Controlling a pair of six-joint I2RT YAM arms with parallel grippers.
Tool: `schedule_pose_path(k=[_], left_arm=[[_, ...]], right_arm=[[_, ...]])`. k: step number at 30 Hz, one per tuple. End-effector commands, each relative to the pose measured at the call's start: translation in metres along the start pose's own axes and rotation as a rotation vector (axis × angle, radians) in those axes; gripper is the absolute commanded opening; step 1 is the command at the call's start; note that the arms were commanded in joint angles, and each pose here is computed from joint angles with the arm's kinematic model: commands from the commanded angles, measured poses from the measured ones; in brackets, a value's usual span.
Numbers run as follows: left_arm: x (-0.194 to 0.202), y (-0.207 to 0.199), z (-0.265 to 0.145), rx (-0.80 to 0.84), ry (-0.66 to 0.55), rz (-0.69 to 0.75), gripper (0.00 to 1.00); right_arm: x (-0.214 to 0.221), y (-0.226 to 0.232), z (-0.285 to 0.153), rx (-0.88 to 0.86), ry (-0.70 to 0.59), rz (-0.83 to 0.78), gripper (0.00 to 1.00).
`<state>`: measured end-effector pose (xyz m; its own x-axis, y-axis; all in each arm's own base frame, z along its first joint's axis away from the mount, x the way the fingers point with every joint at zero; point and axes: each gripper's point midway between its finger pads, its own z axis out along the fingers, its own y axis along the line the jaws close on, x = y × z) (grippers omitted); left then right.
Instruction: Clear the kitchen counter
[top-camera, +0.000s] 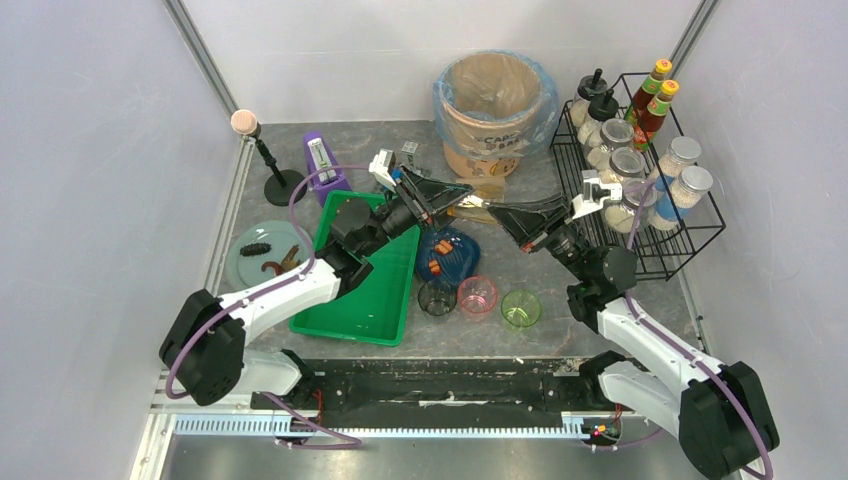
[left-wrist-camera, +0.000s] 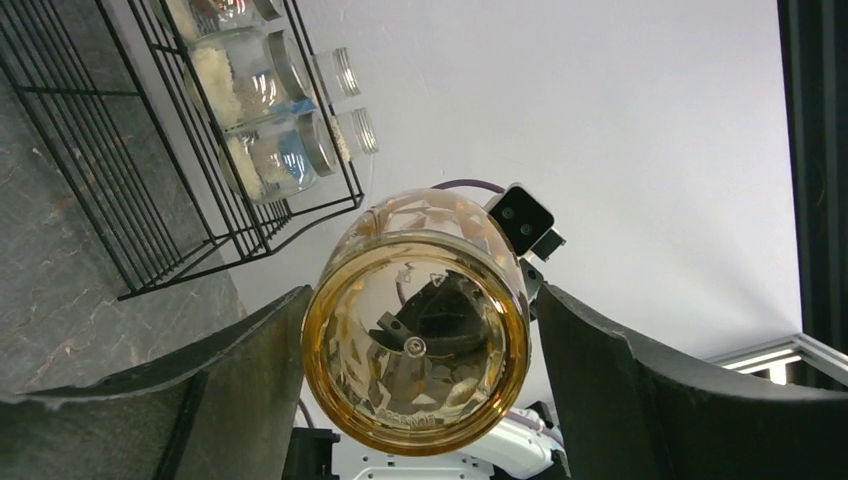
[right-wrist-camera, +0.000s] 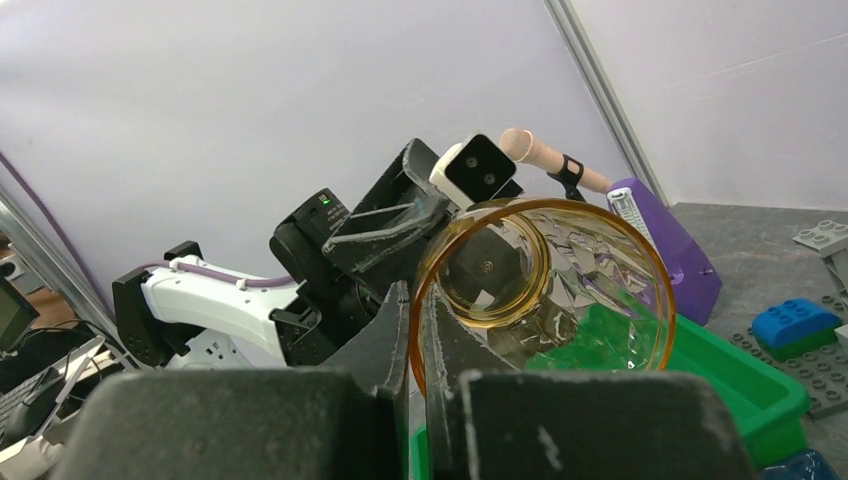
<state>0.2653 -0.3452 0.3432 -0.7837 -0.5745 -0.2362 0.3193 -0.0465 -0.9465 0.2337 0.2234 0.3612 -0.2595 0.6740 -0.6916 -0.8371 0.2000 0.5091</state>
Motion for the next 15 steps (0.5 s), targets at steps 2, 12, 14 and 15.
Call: schedule_pose_path(k=[2,12,14,15], left_arm=[[-0.009,-0.024,0.000,0.055,-0.046,0.050,0.77],[-0.025,0.021,-0.022,-0.256,-0.070,0.316,0.35],[-0.038,0.035,-0.036,-0.419,-0.064,0.459,0.35],[-0.042,0.048,-0.047,-0.513,-0.046,0.511,0.35]], right_arm=[[0.004,0.007,-0.004,-0.038,0.006,-0.014,0.02],[0.026,-0.036,-0.017,0.167,0.121,-0.122,0.67],[0.029,-0.049,-0.023,0.234,0.156,-0.173,0.83],[0.030,-0.054,-0.026,0.266,0.171,-0.190,0.93]])
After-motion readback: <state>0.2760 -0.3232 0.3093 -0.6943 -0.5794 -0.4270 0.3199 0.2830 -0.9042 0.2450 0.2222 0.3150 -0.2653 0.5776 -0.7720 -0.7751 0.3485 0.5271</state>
